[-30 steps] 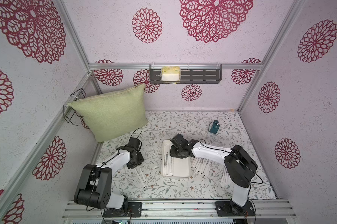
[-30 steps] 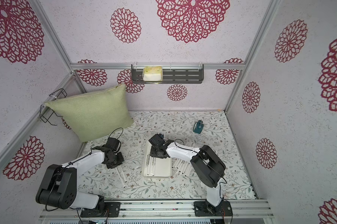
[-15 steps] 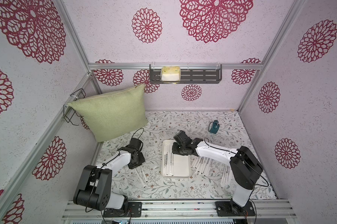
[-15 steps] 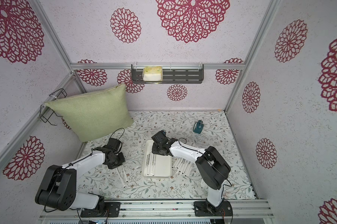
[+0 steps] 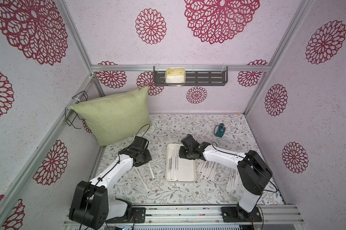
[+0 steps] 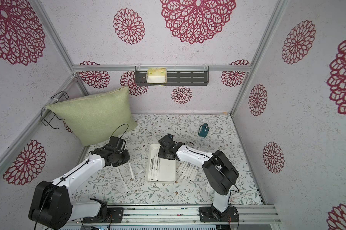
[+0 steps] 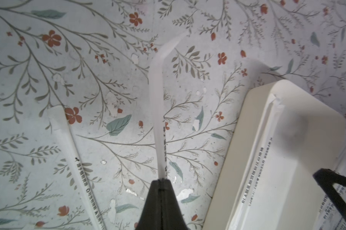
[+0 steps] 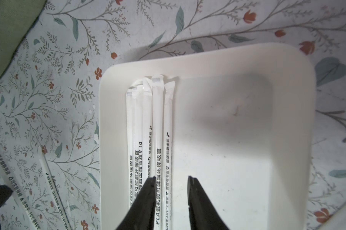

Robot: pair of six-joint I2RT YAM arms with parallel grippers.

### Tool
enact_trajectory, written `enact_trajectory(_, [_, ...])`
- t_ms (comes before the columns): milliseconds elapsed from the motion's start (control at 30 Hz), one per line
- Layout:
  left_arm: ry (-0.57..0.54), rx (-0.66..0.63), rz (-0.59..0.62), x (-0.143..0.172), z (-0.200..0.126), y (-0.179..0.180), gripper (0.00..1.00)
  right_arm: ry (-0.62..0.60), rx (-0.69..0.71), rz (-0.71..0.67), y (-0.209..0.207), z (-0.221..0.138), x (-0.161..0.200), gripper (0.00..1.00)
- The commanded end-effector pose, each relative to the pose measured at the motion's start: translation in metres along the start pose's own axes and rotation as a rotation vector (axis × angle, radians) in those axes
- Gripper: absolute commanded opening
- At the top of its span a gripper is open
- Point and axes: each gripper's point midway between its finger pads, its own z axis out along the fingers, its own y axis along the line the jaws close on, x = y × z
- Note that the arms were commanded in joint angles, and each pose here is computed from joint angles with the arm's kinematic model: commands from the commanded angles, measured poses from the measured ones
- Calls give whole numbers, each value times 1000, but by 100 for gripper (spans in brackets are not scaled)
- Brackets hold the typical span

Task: Put the straws into the storage box
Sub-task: Pick up the straw from the center of the board, then place the straw in the storage box.

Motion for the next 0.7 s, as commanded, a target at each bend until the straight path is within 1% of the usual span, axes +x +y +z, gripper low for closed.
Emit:
enact_trajectory(0, [-50,113,56,-12,-27,-43,0,-69,-38,8,1,-26,-24,33])
enact_trajectory(100, [-49,207,102,-12,-34,-87,0,-98,-27,22,-8,-34,-37,33])
enact_trajectory(167, [-47,275,130,-10,-31,-116,0,-123,-15,35,-16,-41,-46,33])
enact_trajectory(267, [-3,355,164,1,-13,-154,0,-160,0,52,-29,-52,-59,32])
enact_trajectory(333, [28,385,196,13,2,-176,0,-178,21,59,-41,-58,-66,32])
enact_trajectory(500, [102,416,228,41,34,-200,0,-190,42,72,-55,-65,-68,32])
enact_trajectory(667, [154,421,235,59,58,-206,0,-171,36,84,-58,-59,-61,32])
